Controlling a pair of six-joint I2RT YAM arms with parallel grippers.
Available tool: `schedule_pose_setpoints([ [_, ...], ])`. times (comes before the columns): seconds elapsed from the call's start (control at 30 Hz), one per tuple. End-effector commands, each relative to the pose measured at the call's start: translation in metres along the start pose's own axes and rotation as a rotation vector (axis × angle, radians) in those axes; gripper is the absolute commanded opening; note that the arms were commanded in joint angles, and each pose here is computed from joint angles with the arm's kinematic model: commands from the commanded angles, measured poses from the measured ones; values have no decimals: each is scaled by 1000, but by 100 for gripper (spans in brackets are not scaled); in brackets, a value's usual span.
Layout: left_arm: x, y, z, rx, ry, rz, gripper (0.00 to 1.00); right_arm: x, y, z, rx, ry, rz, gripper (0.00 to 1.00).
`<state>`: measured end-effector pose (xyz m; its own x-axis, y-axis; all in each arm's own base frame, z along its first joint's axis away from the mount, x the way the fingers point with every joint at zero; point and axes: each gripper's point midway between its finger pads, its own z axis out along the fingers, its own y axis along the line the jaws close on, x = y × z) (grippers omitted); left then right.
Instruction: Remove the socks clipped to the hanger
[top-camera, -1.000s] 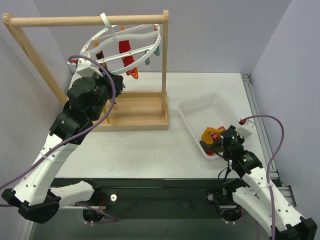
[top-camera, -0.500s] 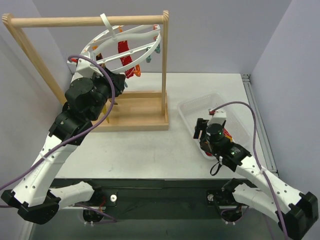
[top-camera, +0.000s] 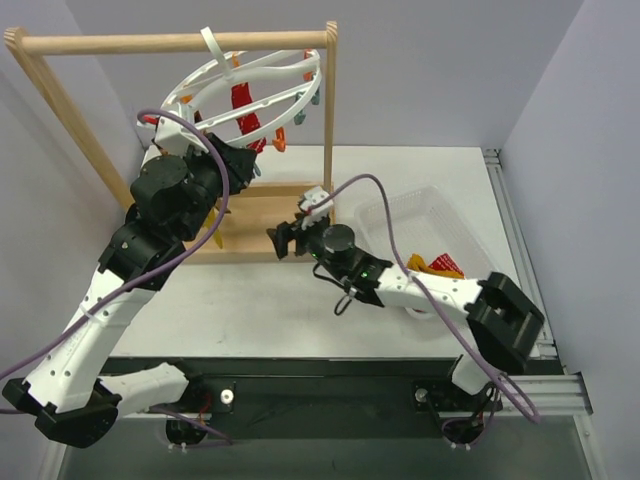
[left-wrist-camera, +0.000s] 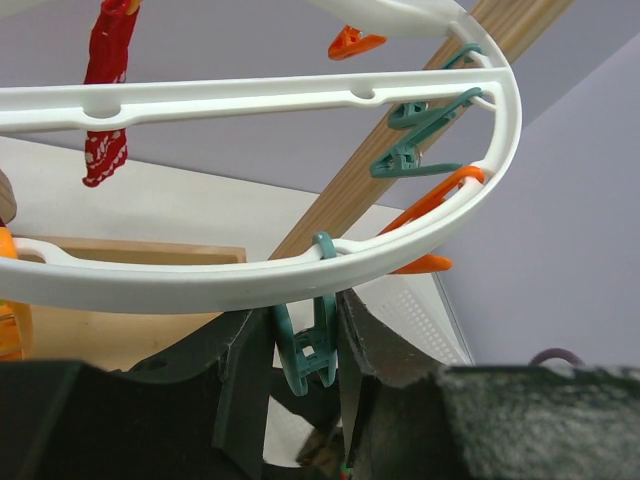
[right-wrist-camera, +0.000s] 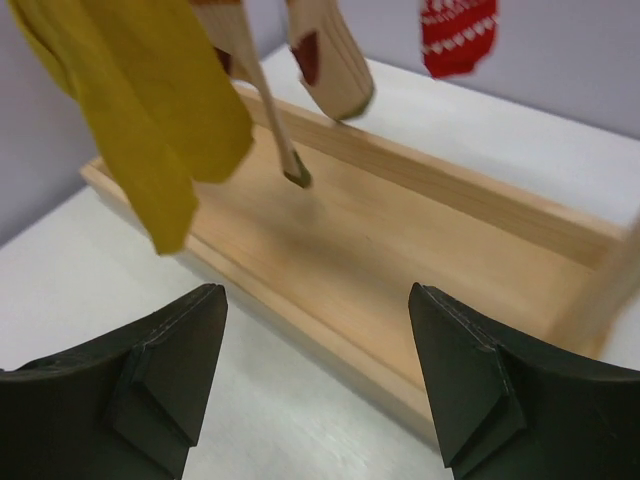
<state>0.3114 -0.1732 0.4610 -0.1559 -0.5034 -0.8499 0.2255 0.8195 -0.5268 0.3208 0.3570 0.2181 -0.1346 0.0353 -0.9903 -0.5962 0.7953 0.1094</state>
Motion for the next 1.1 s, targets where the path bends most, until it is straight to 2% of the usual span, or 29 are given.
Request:
schedule_pose_setpoints([
  [0.0,-27,-31,-8,104,-48,-50,3,-82,49,39,-134,-274,24,76],
  [0.1,-27,-36,-10,117,-46,-49,3,-63,65,70,-180,-242,30,76],
  [0.17,-27,-39,-10,122,-46,-48,3,-69,75,80,-214,-255,41,76],
  [0.37,-25,-49,-10,148,-35,-48,3,-41,103,100,-340,-188,65,76],
  [0.6,-22,-51,-9,155,-26,-55,3,-27,118,99,-385,-155,89,73],
  [0.8,-24,-51,-9,154,-33,-50,3,-11,106,90,-293,-94,15,72],
  [1.07,-24,-53,-8,159,-36,-54,3,4,110,66,-339,-56,-47,72],
])
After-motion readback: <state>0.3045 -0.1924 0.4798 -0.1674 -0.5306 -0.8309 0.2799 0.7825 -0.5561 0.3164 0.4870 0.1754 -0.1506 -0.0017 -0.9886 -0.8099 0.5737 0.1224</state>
